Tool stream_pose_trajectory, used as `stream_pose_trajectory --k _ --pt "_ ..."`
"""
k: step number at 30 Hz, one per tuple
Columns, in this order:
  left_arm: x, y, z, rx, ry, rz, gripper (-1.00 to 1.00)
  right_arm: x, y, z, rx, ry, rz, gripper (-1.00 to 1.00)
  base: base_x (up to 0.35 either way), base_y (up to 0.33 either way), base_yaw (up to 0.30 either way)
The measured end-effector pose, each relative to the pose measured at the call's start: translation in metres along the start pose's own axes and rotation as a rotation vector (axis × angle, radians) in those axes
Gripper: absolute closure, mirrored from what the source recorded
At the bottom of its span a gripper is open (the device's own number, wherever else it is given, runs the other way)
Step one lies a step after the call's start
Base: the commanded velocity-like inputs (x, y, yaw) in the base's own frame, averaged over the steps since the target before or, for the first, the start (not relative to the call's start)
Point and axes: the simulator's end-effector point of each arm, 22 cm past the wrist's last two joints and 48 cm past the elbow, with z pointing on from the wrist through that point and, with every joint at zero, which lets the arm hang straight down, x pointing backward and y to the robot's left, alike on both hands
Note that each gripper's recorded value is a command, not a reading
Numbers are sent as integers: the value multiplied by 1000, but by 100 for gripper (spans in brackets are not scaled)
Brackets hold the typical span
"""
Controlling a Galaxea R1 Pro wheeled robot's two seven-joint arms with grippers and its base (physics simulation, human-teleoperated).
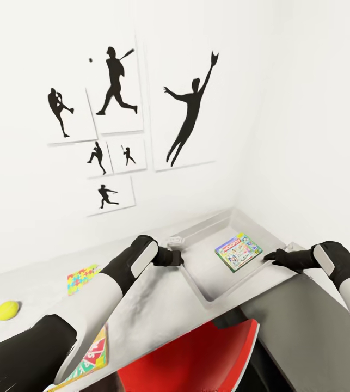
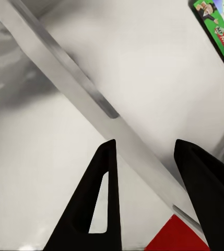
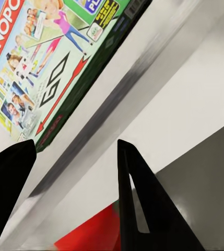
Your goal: Put all the toys in the child's room - the three board games (two on the bed and one on the table), the two jigsaw puzzles on the table, and the tennis ball on the table - inside the toy box on the table in the child's room.
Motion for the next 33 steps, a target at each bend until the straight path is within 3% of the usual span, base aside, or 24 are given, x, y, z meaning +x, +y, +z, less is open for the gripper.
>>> stream_pose_trajectory --k 14,33 --pt "-2 -1 -3 -1 -6 4 100 -2 2 -3 -4 -6 -1 100 -68 276 0" --pt "-7 -4 -9 -2 -17 10 100 -5 5 -8 -9 -16 -3 100 -69 231 -93"
